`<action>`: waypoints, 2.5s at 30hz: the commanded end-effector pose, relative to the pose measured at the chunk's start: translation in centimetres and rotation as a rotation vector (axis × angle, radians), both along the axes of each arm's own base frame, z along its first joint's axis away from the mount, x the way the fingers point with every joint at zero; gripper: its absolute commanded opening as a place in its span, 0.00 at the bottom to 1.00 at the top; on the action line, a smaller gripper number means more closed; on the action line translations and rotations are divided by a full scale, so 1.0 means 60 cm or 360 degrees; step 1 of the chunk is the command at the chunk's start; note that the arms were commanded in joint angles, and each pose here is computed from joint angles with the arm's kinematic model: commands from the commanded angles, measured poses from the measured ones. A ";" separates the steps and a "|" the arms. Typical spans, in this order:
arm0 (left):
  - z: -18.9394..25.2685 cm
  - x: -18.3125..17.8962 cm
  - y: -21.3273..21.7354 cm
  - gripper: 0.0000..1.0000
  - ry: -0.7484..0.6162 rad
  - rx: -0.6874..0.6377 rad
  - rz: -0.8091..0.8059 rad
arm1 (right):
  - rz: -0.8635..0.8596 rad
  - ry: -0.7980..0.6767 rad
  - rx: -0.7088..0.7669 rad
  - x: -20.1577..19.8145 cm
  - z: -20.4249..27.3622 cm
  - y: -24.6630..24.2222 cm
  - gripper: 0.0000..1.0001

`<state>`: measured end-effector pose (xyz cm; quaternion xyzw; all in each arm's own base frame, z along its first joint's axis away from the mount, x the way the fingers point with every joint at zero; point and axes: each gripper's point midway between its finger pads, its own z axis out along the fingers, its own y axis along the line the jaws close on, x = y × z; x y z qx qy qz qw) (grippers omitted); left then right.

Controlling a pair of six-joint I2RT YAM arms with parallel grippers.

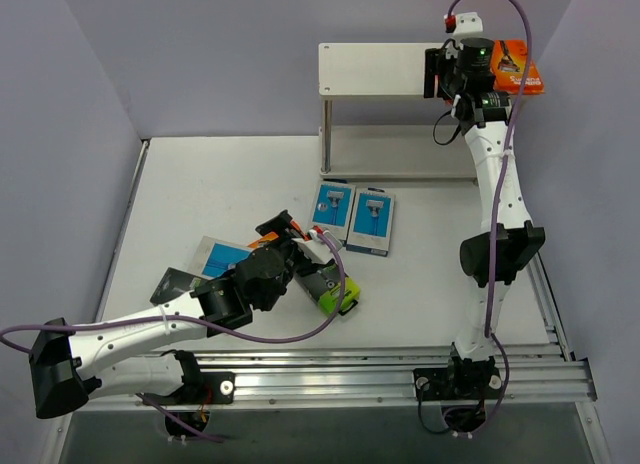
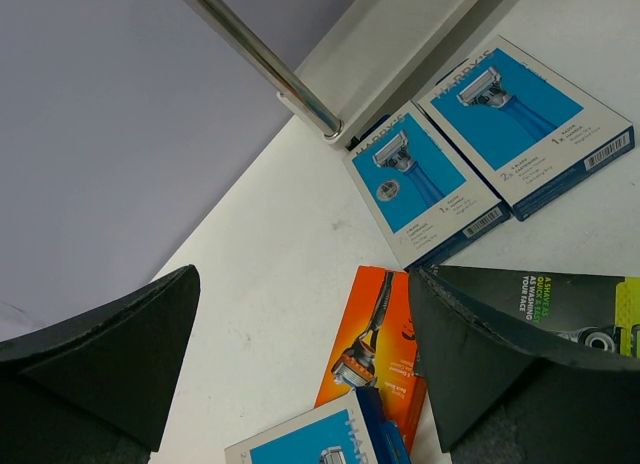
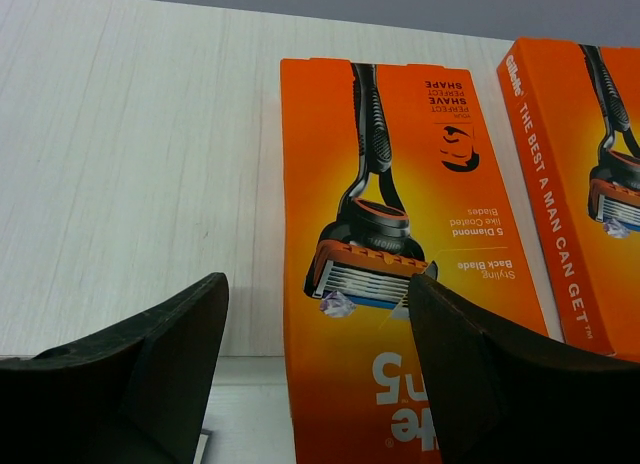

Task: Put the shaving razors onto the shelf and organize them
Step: Place the shaving razor onto shelf

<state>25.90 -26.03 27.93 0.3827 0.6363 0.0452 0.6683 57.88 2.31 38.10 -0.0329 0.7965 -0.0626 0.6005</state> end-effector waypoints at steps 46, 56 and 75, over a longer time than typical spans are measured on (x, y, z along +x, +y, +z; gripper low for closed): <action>0.027 0.001 -0.015 0.94 0.0007 -0.0066 -0.0073 | -0.0197 -0.0044 -0.0023 0.046 -0.033 -0.068 0.66; 0.022 0.001 -0.019 0.94 0.0020 -0.0054 -0.0087 | -0.0276 -0.0083 -0.0017 0.053 -0.032 -0.080 0.70; 0.017 0.004 -0.020 0.94 0.0033 -0.0040 -0.0094 | -0.0378 -0.0177 -0.0076 0.073 -0.027 -0.090 0.90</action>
